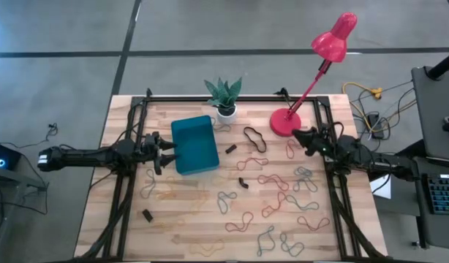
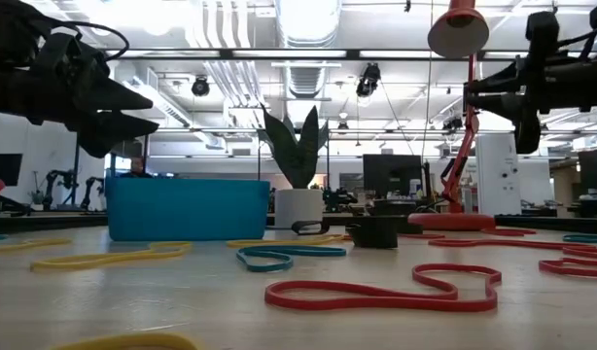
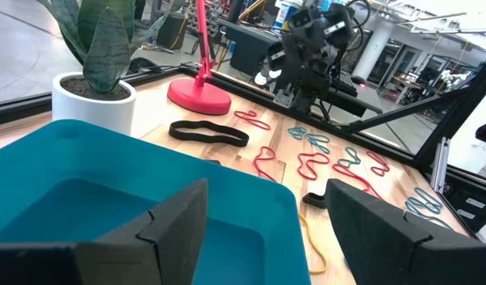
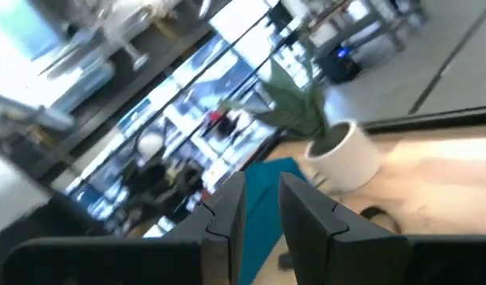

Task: Pick and place rubber bands into bin
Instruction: Put the black rubber band into the blue bin

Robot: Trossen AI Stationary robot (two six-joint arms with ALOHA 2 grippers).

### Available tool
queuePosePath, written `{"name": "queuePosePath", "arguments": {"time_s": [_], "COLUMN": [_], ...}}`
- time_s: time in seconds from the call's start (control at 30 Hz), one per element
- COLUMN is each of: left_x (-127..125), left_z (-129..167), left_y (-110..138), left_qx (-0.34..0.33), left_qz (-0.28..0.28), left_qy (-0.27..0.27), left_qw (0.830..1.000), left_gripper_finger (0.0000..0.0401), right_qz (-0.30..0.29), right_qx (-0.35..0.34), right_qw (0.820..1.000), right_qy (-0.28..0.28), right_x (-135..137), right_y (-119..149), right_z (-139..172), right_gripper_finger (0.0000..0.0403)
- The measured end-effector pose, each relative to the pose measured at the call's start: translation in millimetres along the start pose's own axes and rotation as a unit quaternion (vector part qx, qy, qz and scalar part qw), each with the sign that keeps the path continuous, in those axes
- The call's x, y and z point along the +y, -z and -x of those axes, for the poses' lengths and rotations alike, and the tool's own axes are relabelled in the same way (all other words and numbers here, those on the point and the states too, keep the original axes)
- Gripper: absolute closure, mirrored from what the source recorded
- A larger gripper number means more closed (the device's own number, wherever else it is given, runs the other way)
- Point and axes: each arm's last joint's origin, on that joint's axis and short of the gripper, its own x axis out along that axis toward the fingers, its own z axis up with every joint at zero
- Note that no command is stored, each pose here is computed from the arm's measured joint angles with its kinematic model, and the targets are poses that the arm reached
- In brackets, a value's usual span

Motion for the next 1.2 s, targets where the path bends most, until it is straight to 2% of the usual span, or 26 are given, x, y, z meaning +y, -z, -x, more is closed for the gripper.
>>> {"name": "queuePosePath", "arguments": {"time_s": [0.07,0.17,0.23,0.3,0.33,0.43,0.53,0.6,0.7,0.77,0.9,1.07,1.2], "left_x": [0,0,0,0,0,0,0,0,0,0,0,0,0], "left_z": [0,0,0,0,0,0,0,0,0,0,0,0,0], "left_y": [0,0,0,0,0,0,0,0,0,0,0,0,0], "left_qx": [0.0,0.0,0.0,0.0,0.0,0.0,0.0,0.0,0.0,-0.001,0.0,-0.001,-0.001], "left_qz": [0.0,0.0,0.0,0.0,0.0,0.0,0.0,0.0,0.0,0.0,0.0,0.0,0.0], "left_qy": [0.0,0.0,0.0,0.0,0.0,0.0,0.0,0.0,0.0,0.0,0.0,0.0,0.0], "left_qw": [1.0,1.0,1.0,1.0,1.0,1.0,1.0,1.0,1.0,1.0,1.0,1.0,1.0], "left_gripper_finger": [0.0161,0.0161,0.0161,0.0161,0.0161,0.0161,0.0161,0.0161,0.0161,0.0161,0.0161,0.0161,0.0161], "right_qz": [-0.067,-0.17,-0.19,-0.173,-0.166,-0.123,-0.043,0.011,0.068,0.078,0.074,0.132,0.177], "right_qx": [-0.012,-0.045,-0.053,-0.039,-0.019,0.084,0.19,0.25,0.319,0.352,0.42,0.496,0.534], "right_qw": [0.998,0.983,0.976,0.975,0.977,0.986,0.98,0.959,0.905,0.875,0.847,0.779,0.754], "right_qy": [-0.011,-0.051,-0.094,-0.133,-0.135,-0.076,0.042,0.134,0.272,0.322,0.317,0.36,0.34], "right_x": [2,10,17,23,27,37,46,51,55,58,67,57,51], "right_y": [-2,-10,-14,-16,-15,-10,-6,-5,-6,-5,2,18,31], "right_z": [0,0,-1,-4,-7,-23,-42,-56,-76,-93,-137,-178,-203], "right_gripper_finger": [0.0335,0.0335,0.0335,0.0335,0.0335,0.0335,0.0335,0.0335,0.0335,0.0332,0.0307,0.0244,0.0202]}}
